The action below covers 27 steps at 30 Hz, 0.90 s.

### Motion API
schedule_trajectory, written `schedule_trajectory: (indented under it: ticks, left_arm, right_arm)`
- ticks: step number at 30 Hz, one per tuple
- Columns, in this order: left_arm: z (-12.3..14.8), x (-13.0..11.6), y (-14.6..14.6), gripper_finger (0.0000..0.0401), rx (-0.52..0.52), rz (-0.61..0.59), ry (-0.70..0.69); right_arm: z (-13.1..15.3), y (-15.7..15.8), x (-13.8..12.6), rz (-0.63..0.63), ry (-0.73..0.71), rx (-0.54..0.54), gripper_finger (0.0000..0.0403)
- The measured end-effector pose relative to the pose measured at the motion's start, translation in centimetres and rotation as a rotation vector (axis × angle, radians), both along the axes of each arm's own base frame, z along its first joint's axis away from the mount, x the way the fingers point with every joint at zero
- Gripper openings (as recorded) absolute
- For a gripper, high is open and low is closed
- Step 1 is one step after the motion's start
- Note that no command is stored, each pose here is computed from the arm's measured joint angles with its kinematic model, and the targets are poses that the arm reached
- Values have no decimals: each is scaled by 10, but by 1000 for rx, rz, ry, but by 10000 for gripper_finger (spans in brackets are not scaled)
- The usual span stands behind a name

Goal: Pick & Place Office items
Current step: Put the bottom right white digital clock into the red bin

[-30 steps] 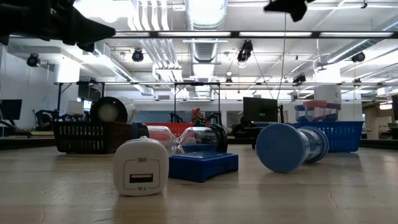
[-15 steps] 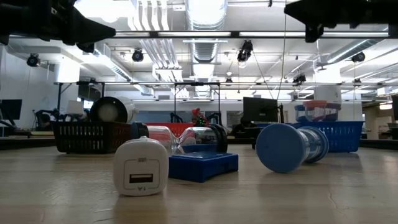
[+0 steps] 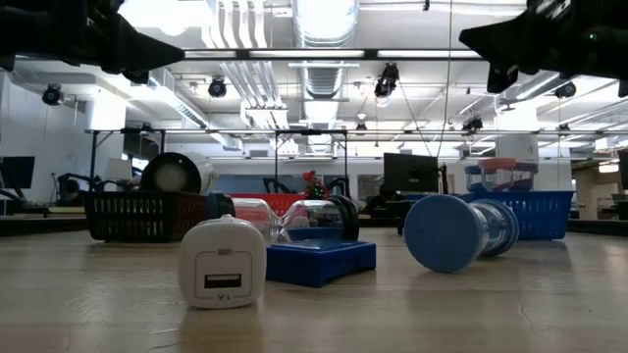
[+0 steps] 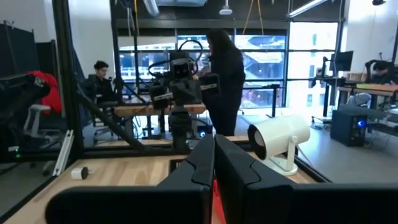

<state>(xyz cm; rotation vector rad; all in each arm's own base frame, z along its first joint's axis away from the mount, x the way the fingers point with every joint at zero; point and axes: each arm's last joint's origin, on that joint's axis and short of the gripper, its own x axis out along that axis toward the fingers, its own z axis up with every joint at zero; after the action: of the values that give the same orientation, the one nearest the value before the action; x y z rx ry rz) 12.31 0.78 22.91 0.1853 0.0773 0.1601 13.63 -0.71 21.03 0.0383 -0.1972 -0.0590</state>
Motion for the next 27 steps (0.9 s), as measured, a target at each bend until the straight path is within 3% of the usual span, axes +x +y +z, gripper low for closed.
schedule_trajectory:
  ticks: [11,19,27]
  left_arm:
    - [-1,2,0,7,-13,7,4]
    - [1,5,6,6,-84,202,-9]
    - [-7,18,6,7,-60,208,76]
  right_arm:
    - [-22,0,-7,-5,-34,-10,8]
    - [-20,0,-7,-8,-52,-20,8]
    - [-21,0,-6,-10,-38,-26,8]
